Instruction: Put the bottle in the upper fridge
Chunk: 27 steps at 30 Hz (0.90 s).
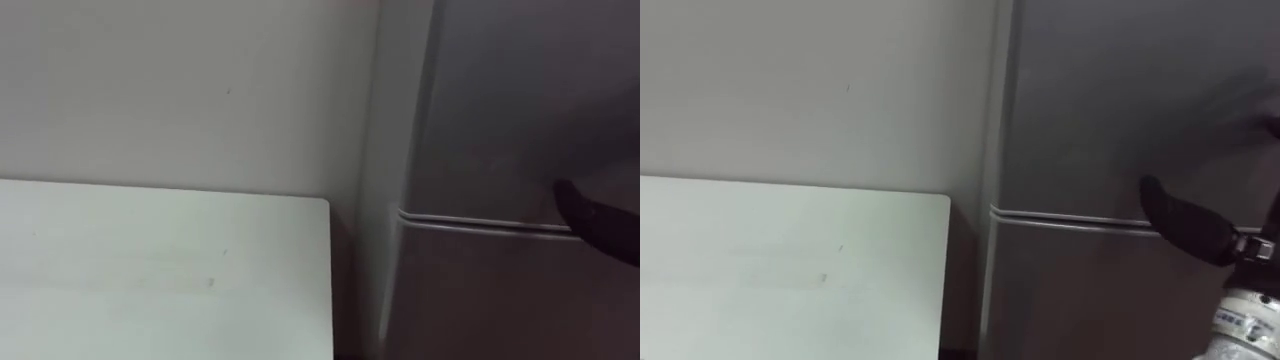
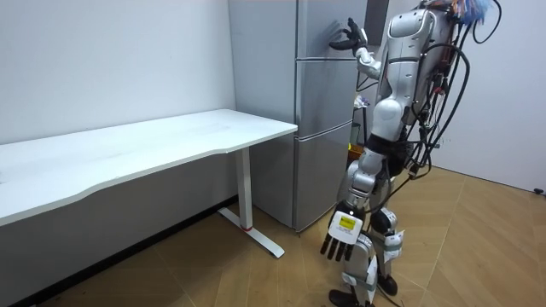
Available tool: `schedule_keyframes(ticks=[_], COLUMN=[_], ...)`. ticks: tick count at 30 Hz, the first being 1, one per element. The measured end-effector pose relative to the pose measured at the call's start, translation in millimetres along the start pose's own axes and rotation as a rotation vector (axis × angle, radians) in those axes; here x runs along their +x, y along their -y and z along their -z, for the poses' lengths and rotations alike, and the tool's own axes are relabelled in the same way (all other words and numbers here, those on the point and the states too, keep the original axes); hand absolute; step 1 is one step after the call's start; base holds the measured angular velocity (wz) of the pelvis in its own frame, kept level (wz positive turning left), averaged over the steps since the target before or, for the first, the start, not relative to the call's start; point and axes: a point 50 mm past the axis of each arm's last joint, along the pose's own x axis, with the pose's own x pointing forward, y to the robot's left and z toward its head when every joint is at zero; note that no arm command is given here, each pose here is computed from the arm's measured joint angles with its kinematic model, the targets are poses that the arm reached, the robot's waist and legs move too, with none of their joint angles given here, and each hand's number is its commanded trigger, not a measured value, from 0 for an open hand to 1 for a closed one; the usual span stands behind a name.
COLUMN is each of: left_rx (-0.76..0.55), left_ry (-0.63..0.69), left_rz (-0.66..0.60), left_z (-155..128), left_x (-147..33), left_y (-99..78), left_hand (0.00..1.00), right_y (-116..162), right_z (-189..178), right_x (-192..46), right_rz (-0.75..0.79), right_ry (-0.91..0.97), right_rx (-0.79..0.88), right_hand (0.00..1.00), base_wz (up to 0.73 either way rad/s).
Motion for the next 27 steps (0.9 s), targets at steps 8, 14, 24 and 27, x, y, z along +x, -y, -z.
schedule_keyframes(ticks=[8, 14, 24, 27], left_rx=[-0.019, -0.022, -0.078, -0.105], left_ry=[-0.032, -0.003, 0.008, 0.016], left_rz=[-0.008, 0.005, -0.021, -0.044], left_z=[20.1, 13.3, 10.8, 10.4], left_x=[-2.9, -2.7, -3.0, -3.5], left_y=[-4.2, -0.7, -3.0, -6.2], left_hand=[0.00, 0.00, 0.00, 0.00], right_y=[43.2, 63.5, 102.1, 114.8], right_z=[10.7, 20.6, 50.1, 69.2], right_x=[13.5, 6.7, -21.9, -39.8], right_rz=[0.217, 0.284, 0.373, 0.404], right_ry=[-0.094, -0.124, -0.305, -0.408], right_rx=[0.056, -0.001, -0.061, -0.104], right_hand=[0.00, 0.00, 0.00, 0.00], base_wz=[0.00, -0.04, 0.00, 0.00])
